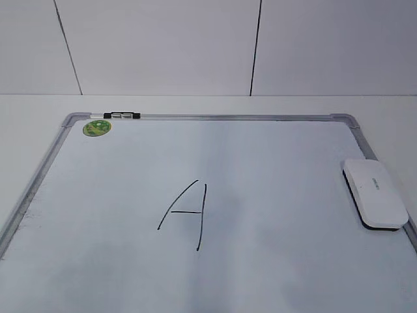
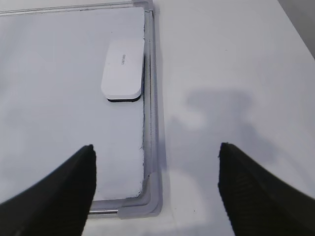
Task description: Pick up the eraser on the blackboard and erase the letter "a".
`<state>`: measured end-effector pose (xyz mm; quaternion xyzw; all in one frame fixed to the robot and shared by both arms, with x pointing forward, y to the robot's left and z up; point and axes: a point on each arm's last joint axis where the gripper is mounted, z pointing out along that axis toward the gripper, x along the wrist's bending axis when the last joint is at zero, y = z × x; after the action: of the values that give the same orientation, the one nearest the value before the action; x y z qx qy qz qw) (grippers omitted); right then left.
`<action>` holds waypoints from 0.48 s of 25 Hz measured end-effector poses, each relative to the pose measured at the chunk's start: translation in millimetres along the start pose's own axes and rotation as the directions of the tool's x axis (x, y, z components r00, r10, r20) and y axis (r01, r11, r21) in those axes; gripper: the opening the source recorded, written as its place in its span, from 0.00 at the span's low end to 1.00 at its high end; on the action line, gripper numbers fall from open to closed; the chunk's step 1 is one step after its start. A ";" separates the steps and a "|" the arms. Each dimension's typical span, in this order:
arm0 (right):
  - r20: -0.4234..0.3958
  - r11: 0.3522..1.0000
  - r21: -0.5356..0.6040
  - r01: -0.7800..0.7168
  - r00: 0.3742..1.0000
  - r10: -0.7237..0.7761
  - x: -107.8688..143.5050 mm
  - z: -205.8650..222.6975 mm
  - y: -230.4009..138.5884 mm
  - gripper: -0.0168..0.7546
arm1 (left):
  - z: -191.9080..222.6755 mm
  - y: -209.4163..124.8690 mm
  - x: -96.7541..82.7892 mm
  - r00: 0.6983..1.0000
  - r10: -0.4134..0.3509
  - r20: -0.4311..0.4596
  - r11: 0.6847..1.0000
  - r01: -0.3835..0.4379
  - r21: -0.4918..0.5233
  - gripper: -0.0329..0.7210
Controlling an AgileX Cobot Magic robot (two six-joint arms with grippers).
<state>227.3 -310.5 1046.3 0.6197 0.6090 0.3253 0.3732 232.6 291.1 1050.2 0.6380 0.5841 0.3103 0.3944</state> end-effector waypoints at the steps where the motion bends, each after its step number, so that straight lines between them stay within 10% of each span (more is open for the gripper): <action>1: 0.005 1.000 -0.001 -0.003 1.000 0.003 0.1 -0.1 0.1 0.79 | 0.1 0.1 -0.1 1.000 -0.006 -0.010 1.000 0.006 -0.001 0.36; 12: 0.025 1.000 0.000 -0.015 1.000 0.015 0.3 -0.3 0.0 0.79 | 0.3 0.2 -0.2 0.999 -0.020 -0.035 1.000 0.020 -0.003 0.36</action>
<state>227.1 -310.2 1046.4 0.6284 0.5995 0.3202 0.3784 233.0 290.9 1050.2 0.6260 0.5969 0.3183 0.3880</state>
